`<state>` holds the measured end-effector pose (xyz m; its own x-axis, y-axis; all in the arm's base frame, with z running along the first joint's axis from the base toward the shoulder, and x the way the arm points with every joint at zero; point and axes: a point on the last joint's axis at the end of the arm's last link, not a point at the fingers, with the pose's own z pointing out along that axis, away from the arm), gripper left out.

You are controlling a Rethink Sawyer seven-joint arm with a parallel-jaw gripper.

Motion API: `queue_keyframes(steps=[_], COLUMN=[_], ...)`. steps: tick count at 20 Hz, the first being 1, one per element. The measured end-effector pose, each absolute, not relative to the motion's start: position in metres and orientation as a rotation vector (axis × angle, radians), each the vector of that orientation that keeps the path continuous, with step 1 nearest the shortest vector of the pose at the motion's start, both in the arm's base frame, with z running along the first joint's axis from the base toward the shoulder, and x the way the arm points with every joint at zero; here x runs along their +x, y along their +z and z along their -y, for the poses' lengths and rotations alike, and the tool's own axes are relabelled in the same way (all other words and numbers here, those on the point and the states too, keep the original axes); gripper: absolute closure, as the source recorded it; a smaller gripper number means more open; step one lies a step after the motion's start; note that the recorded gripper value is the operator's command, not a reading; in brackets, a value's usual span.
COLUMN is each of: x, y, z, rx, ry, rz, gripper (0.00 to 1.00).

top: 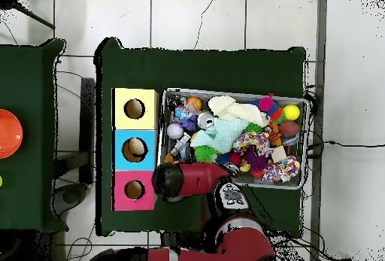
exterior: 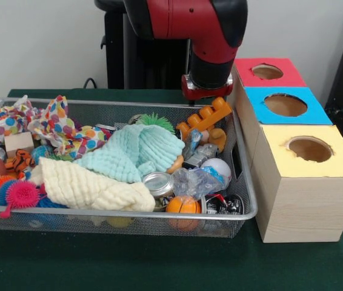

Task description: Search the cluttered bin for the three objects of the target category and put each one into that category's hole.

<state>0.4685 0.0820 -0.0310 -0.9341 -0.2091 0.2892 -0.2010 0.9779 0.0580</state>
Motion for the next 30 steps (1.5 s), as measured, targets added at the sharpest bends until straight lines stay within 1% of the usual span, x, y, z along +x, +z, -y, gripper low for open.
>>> queue_keyframes(steps=[5,10,19,23,26,28,30], x=[0.454,0.432,0.362,0.314,0.28,0.257,0.245], y=[-0.037,-0.038,-0.034,-0.023,-0.009,0.007,0.017], z=[-0.098,-0.098,-0.099,-0.106,-0.113,-0.115,-0.115], rx=[0.357,0.384,0.396,0.404,0.408,0.405,0.4], ry=[-0.02,0.027,0.047,0.038,0.027,0.024,0.019], rz=[2.91,3.023,3.067,2.998,2.943,2.909,2.894], gripper=[0.0,0.0,0.0,0.0,0.0,0.0,0.0])
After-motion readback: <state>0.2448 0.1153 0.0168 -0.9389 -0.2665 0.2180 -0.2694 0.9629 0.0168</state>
